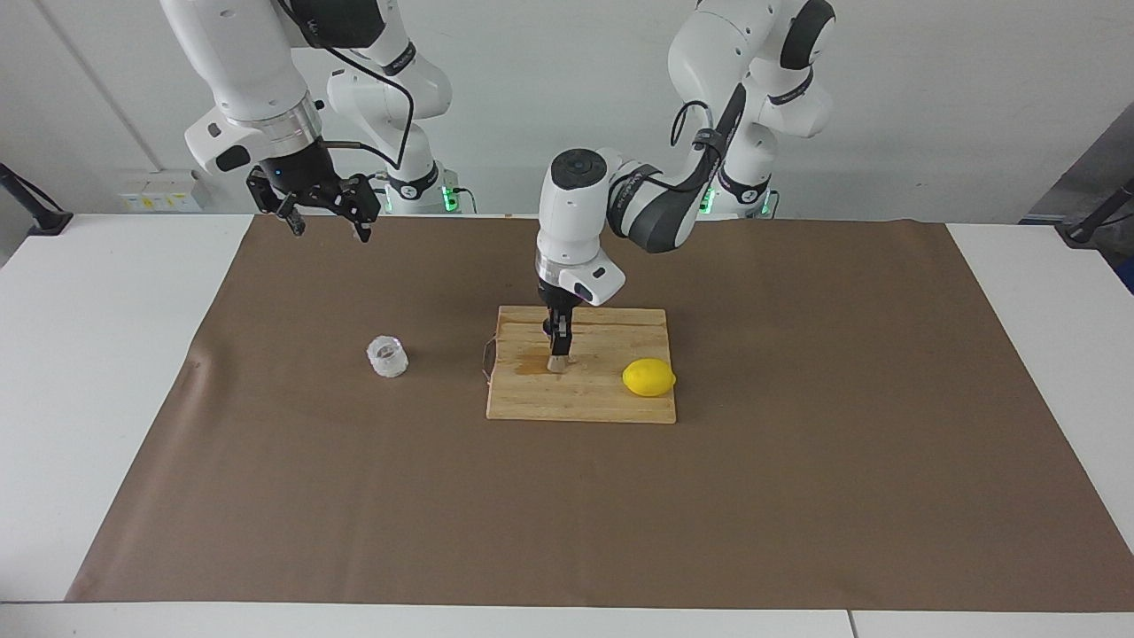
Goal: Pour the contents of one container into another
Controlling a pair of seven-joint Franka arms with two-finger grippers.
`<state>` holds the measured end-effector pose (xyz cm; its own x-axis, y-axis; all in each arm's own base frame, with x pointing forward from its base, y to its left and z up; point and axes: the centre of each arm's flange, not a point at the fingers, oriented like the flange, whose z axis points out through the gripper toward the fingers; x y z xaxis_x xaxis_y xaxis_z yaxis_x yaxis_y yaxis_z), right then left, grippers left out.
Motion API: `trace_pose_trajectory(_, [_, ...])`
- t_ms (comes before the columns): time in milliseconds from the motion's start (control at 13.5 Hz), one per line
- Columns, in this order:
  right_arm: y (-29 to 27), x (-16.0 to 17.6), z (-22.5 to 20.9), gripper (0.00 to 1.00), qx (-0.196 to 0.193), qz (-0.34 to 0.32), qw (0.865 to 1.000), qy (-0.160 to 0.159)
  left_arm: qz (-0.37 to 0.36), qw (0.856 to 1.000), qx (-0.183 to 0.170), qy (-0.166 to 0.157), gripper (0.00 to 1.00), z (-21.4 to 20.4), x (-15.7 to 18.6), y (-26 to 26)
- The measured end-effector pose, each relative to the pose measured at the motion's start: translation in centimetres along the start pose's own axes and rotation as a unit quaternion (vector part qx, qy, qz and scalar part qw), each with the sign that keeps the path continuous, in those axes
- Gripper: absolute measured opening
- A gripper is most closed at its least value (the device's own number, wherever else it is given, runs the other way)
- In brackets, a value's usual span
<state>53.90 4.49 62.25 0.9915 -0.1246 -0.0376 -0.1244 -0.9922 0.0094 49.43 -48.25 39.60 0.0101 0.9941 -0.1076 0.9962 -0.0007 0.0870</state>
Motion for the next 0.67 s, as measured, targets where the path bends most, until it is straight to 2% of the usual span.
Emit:
trace_pose_trajectory(518, [0.00, 0.00, 0.00, 1.00, 0.000, 0.000, 1.000, 0.000, 0.002, 1.000, 0.002, 0.003, 0.37, 0.93, 0.12, -0.47])
trace_pose_trajectory(591, [0.00, 0.00, 0.00, 1.00, 0.000, 0.000, 1.000, 0.000, 0.002, 1.000, 0.001, 0.002, 0.44, 0.93, 0.11, -0.46])
trace_pose_trajectory(665, [0.00, 0.00, 0.00, 1.00, 0.000, 0.000, 1.000, 0.000, 0.002, 1.000, 0.001, 0.002, 0.55, 0.94, 0.11, -0.46])
